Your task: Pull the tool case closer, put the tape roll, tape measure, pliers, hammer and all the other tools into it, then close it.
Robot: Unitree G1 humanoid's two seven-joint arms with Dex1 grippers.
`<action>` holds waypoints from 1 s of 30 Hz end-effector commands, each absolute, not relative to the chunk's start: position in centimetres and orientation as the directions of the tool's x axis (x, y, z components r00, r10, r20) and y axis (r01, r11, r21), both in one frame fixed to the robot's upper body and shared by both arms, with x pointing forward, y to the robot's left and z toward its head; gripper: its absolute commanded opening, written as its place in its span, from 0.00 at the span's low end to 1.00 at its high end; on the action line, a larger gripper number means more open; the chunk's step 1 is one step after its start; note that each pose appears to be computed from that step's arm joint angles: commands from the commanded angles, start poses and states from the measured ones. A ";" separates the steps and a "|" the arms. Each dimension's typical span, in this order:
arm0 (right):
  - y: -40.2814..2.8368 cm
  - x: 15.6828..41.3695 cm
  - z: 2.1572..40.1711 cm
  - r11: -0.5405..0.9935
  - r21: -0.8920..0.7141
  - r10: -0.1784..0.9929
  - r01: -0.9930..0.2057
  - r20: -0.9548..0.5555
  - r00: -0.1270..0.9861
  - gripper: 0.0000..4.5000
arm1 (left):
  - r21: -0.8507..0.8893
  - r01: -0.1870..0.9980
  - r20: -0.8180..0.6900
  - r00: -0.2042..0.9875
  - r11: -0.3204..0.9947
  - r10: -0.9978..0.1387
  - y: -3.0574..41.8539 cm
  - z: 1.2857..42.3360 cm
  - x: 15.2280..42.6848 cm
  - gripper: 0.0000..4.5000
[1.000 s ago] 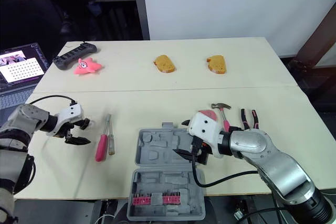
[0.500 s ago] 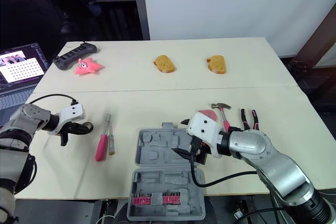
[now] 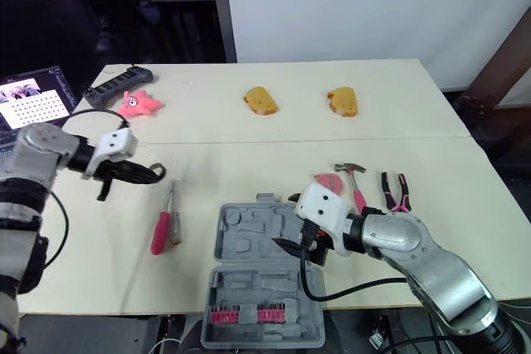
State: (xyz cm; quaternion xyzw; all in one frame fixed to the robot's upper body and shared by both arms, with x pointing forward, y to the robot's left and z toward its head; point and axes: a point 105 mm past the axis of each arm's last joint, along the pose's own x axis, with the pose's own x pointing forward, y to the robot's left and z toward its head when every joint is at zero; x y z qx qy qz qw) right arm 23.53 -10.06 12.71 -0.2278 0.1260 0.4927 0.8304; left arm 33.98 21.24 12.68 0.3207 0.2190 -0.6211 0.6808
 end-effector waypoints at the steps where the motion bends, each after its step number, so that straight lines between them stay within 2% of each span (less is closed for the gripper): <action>1: -9.5 23.2 13.7 0.408 -0.283 0.775 -0.868 -0.396 0.493 1.00 | 0.186 0.970 -0.669 0.010 -0.155 -0.743 15.9 13.6 32.9 0.00; 7: -9.6 23.4 13.7 0.424 -0.284 0.766 -0.860 -0.395 0.508 1.00 | 0.151 0.944 -0.691 -0.112 -0.295 -0.714 12.0 12.6 30.5 0.00; 11: -9.6 23.4 13.7 0.434 -0.286 0.759 -0.854 -0.396 0.518 1.00 | 0.141 0.928 -0.735 -0.135 -0.345 -0.664 10.9 11.0 29.5 0.00; 30: -9.5 23.1 13.8 0.472 -0.273 0.745 -0.838 -0.384 0.545 1.00 | 0.131 0.943 -0.783 -0.090 -0.305 -0.616 10.4 7.7 30.8 0.00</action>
